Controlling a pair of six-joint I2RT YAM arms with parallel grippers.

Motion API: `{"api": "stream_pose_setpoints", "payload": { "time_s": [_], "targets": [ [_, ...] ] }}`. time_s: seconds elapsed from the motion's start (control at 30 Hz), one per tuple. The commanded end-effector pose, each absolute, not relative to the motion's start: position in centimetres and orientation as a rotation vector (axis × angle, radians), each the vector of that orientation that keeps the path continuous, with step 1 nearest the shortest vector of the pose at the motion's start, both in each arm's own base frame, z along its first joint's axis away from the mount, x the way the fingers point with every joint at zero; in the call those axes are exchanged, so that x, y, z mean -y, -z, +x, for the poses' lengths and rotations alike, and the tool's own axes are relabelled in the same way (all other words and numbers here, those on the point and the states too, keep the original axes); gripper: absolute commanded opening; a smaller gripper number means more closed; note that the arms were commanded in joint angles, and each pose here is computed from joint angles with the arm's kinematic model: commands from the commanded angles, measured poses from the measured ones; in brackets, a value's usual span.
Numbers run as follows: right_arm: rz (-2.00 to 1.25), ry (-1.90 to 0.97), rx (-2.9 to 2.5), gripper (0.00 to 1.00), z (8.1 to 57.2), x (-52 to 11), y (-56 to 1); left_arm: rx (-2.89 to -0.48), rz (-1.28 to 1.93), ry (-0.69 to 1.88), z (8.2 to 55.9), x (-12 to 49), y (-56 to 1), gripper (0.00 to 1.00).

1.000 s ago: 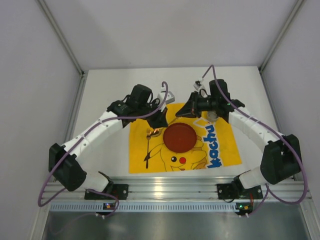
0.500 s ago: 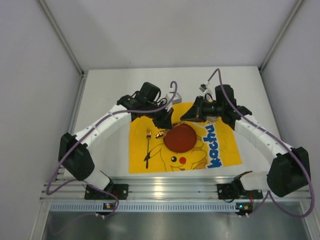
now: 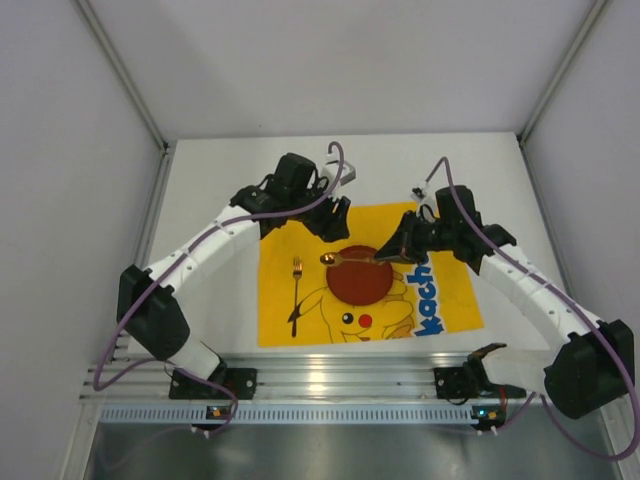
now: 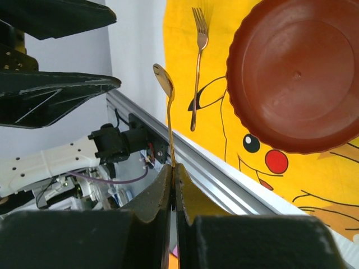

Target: Set the dinner table for one person

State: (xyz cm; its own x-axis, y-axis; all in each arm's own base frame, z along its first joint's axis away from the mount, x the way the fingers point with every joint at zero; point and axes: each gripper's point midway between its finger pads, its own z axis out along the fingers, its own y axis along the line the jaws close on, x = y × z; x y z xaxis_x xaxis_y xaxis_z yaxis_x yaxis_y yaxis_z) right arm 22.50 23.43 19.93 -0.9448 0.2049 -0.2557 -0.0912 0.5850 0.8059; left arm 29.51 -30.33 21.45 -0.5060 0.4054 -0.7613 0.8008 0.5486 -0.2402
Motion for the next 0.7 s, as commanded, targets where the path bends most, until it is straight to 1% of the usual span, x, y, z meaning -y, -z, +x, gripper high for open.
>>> {"api": "stream_pose_setpoints", "payload": {
  "time_s": [0.0,0.1,0.13,0.2,0.23,0.27,0.3,0.33,0.37,0.43,0.47,0.57,0.67],
  "targets": [
    [0.101,-1.25,-2.481,0.0,22.5,-22.8,-20.1,-2.025,0.892,0.745,31.2,30.7,-25.2,0.58],
    [0.158,-1.208,-2.515,0.0,22.5,-22.0,-18.7,-2.036,0.814,0.722,31.3,30.0,-26.1,0.58],
    [0.179,-1.192,-2.524,0.0,22.6,-21.7,-18.3,-2.051,0.756,0.67,31.8,29.2,-26.3,0.58],
    [0.288,-1.125,-2.539,0.0,23.4,-20.0,-17.0,-2.03,0.697,0.63,31.8,28.1,-27.8,0.6],
    [0.355,-1.105,-2.538,0.0,23.7,-19.2,-16.7,-2.032,0.62,0.592,32.2,27.2,-28.3,0.66],
    [0.454,-1.054,-2.495,0.0,24.9,-17.3,-16.6,-2.011,0.569,0.577,31.9,26.4,-29.2,0.78],
    [0.522,-1.02,-2.484,0.0,25.0,-16.1,-15.9,-2.004,0.533,0.569,31.8,25.9,-29.5,0.83],
    [0.597,-0.989,-2.454,0.0,25.5,-15.0,-15.9,-2.005,0.459,0.561,31.9,25.2,-29.8,0.84],
    [0.677,-0.922,-2.378,0.0,26.3,-12.8,-16.3,-1.986,0.426,0.573,31.2,24.7,-30.2,0.92],
    [0.756,-0.86,-2.321,0.0,26.7,-11.0,-16.3,-1.993,0.36,0.614,30.4,24.4,-30.3,0.99],
    [0.802,-0.817,-2.264,0.0,27.1,-9.5,-16.8,-1.98,0.338,0.635,29.6,23.9,-30.9,0.98],
    [0.927,-0.734,-2.171,0.0,27.5,-6.9,-17.0,-2.022,0.29,0.687,27.4,23.2,-29.9,0.99],
    [1.002,-0.659,-2.13,0.0,27.4,-5.5,-16.9,-2.039,0.25,0.725,25.1,22.2,-30.0,0.98]
  ]
}}
